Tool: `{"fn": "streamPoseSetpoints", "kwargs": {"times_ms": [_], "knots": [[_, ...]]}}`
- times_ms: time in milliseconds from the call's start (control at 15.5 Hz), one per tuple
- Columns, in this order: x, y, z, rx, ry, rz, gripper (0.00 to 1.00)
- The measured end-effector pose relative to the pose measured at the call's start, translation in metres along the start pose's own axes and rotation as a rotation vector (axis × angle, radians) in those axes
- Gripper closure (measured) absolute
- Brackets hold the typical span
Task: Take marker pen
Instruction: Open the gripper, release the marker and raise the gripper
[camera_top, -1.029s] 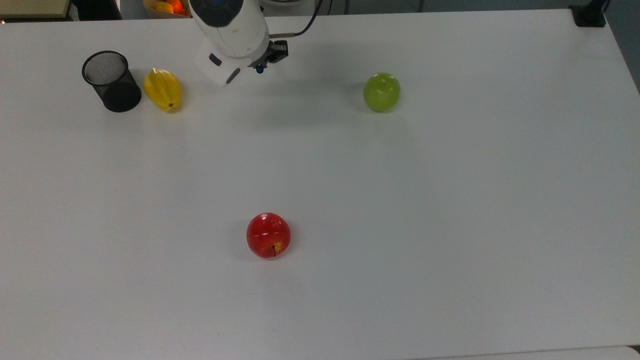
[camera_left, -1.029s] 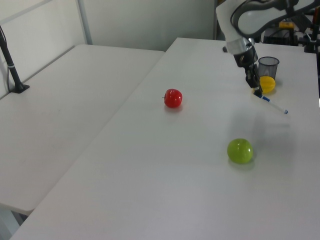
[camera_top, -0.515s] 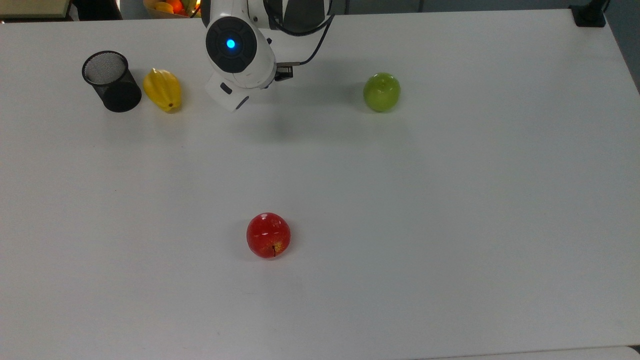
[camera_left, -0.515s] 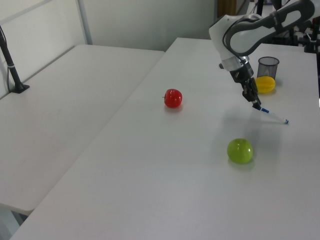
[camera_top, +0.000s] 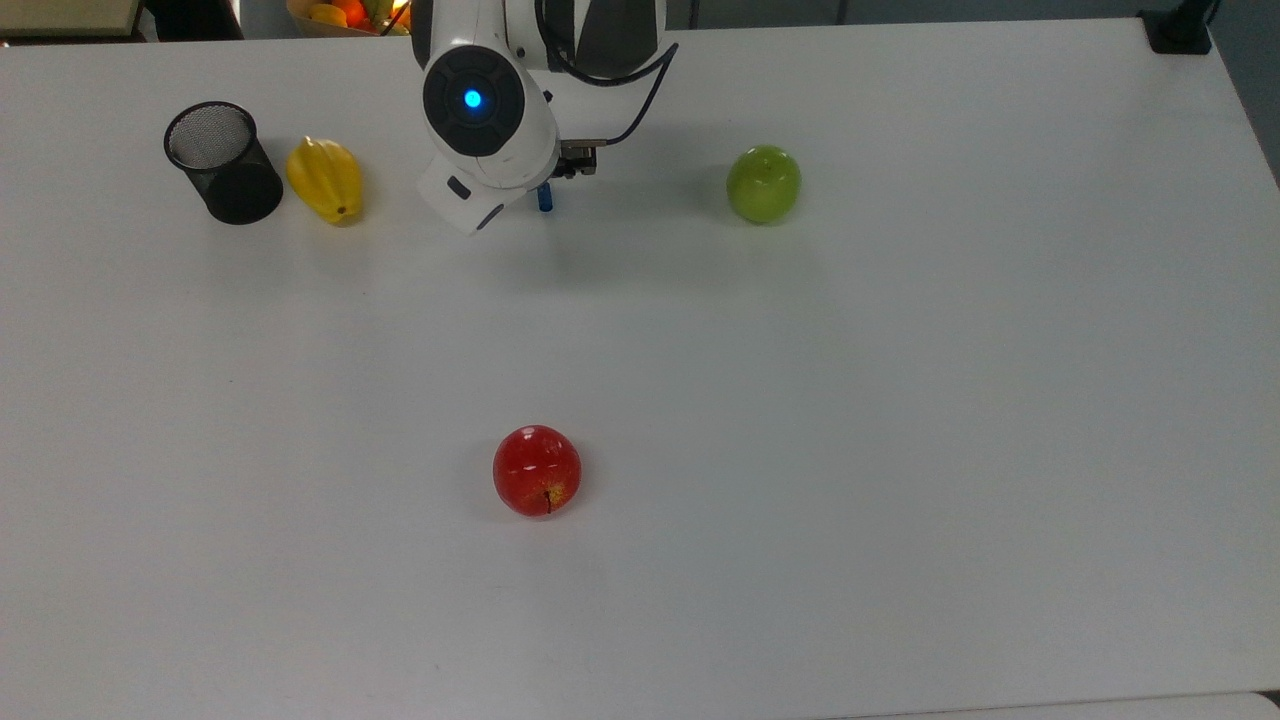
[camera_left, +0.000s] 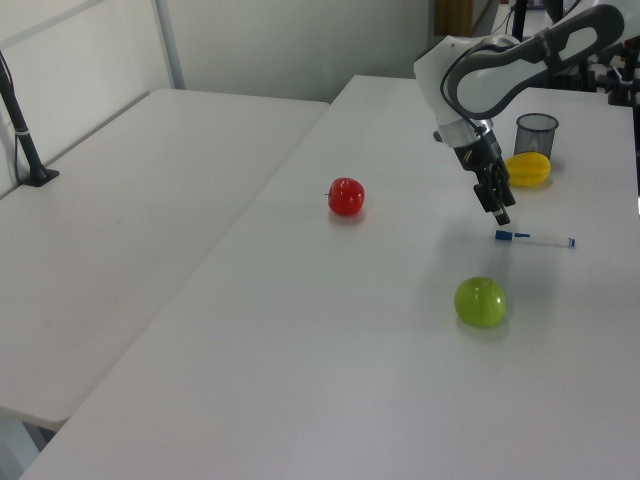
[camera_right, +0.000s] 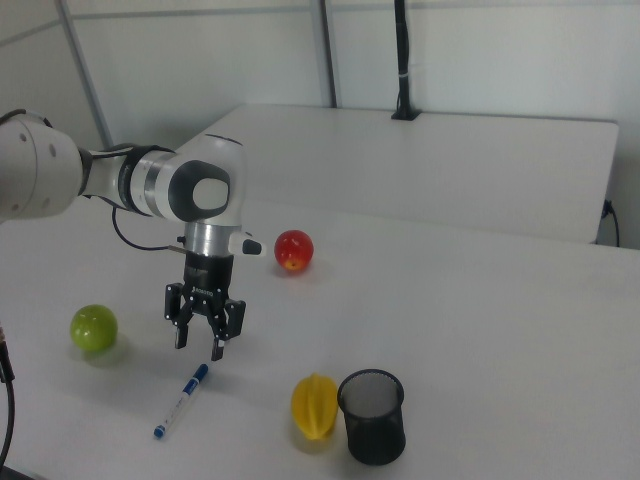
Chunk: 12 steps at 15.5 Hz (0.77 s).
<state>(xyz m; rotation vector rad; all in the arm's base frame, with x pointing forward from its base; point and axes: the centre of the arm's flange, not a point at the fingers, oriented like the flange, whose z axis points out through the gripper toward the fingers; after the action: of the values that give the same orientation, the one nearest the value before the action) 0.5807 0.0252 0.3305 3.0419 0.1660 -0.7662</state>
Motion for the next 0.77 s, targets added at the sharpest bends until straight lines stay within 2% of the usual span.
{"fn": "streamPoseSetpoints", "kwargs": {"times_ms": [64, 257, 772], "knots": [[-0.002, 0.004, -0.007, 0.002, 0.015, 0.006, 0.22], [-0.018, 0.021, -0.042, 0.012, 0.088, 0.032, 0.01], [-0.112, 0.073, -0.145, 0.031, 0.321, 0.132, 0.00]]}}
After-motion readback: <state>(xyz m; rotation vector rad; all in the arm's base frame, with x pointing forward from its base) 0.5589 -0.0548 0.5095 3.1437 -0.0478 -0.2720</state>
